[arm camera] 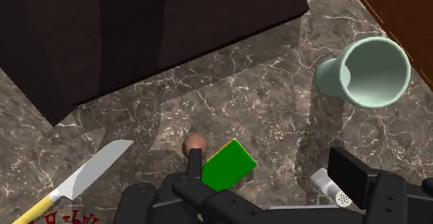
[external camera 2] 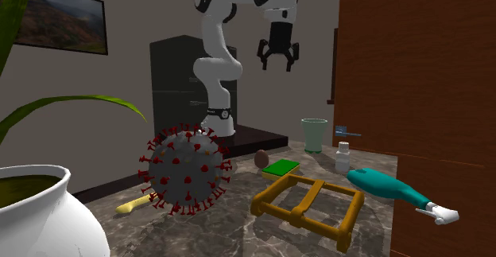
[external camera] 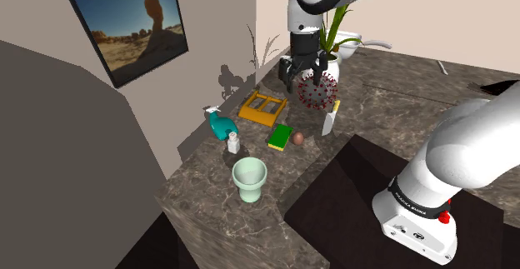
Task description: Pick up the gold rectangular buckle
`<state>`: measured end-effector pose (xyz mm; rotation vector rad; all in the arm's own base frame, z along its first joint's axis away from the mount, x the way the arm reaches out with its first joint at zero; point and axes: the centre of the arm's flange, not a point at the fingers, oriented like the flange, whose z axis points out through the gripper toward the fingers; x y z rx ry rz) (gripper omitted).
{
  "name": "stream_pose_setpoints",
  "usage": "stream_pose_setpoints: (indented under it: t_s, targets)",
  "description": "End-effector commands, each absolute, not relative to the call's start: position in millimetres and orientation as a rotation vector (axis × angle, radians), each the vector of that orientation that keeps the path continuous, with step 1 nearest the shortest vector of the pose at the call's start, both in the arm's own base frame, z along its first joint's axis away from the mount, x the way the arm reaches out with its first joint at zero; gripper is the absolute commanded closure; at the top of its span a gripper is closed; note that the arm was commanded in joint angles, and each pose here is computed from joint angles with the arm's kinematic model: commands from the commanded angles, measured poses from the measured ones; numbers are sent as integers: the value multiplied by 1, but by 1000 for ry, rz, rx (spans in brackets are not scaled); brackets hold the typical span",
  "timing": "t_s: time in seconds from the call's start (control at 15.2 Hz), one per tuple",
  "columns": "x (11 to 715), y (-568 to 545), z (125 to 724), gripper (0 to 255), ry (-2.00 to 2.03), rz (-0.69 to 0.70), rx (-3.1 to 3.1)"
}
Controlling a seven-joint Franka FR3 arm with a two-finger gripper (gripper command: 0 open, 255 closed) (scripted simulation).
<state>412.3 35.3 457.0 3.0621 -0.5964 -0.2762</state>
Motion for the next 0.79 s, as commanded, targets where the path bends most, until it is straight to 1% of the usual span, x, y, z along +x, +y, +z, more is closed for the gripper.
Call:
stream_pose_setpoints:
  t_s: [0.0, 0.73]
  targets:
    - [433, 30, 439, 0, -678, -274, 3052]
    - [541, -9, 351, 0, -1102, -273, 2959]
